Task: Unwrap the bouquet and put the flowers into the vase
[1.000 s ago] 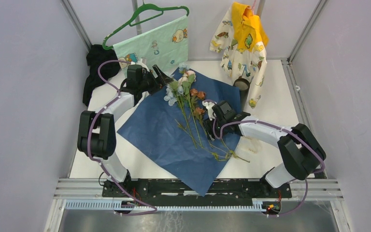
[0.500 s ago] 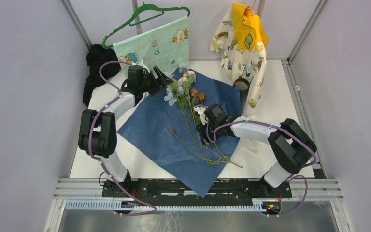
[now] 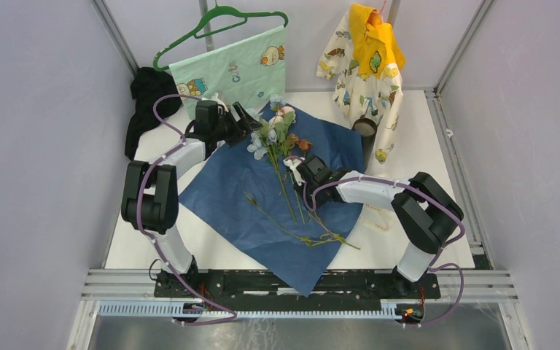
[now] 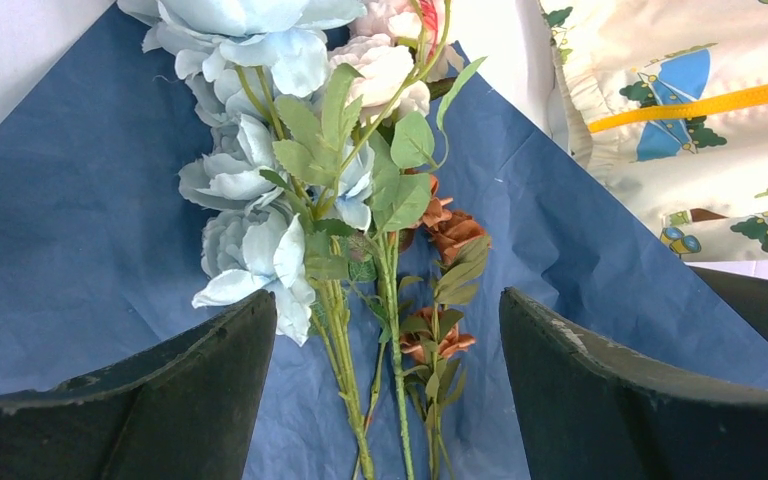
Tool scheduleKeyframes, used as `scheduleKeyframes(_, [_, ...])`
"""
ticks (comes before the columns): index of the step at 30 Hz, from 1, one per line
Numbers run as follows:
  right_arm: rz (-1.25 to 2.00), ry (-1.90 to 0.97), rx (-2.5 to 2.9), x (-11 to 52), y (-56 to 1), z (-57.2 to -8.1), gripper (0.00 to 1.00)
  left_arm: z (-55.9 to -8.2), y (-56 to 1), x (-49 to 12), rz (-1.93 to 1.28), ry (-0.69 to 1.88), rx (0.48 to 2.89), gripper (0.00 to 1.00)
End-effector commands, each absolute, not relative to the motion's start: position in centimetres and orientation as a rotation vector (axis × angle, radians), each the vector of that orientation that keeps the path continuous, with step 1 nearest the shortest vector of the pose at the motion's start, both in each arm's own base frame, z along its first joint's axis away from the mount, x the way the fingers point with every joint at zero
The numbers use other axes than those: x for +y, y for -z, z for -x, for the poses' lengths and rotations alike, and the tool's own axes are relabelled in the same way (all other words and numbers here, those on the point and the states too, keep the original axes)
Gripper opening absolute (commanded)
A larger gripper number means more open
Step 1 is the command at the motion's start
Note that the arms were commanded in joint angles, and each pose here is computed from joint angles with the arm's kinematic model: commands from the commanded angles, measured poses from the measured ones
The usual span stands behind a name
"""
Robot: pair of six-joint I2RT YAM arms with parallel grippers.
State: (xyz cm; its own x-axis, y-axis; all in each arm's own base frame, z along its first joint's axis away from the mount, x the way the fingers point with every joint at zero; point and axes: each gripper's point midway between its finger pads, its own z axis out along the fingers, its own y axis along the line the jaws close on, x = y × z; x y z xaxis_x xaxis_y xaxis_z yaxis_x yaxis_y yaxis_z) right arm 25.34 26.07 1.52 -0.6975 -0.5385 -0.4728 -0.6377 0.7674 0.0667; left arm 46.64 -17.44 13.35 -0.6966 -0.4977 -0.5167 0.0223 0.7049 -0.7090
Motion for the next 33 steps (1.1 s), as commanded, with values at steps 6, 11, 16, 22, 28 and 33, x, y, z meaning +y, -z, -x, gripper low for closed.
scheduleKeyframes(6, [0.88, -0.175, 2.536, 24.9, -1.0, -25.9, 0.0, -47.8, -15.6, -18.2, 0.327, 0.978, 2.128, 0.87])
scheduleKeyframes(11, [0.865, -0.237, 2.434, 26.1, -3.9, -26.9, 0.0, -47.7, -15.7, -18.1, 0.327, 0.979, 2.127, 0.87])
scheduleKeyframes(16, [0.814, -0.249, 2.288, 26.8, -10.0, -28.8, 0.0, -47.5, -16.4, -18.0, 0.322, 0.976, 2.109, 0.86])
scheduleKeyframes(22, [0.709, -0.238, 2.055, 26.9, -20.1, -31.4, 0.0, -46.8, -19.5, -17.0, 0.299, 0.92, 2.056, 0.86])
scheduleKeyframes(28, [0.526, -0.147, 1.783, 25.4, -32.0, -34.5, 0.0, -45.4, -24.1, -15.3, 0.295, 0.839, 1.949, 0.86])
scheduleKeyframes(33, [0.346, -0.064, 1.595, 22.7, -38.3, -37.1, 0.0, -44.7, -25.6, -14.8, 0.293, 0.815, 1.907, 0.86])
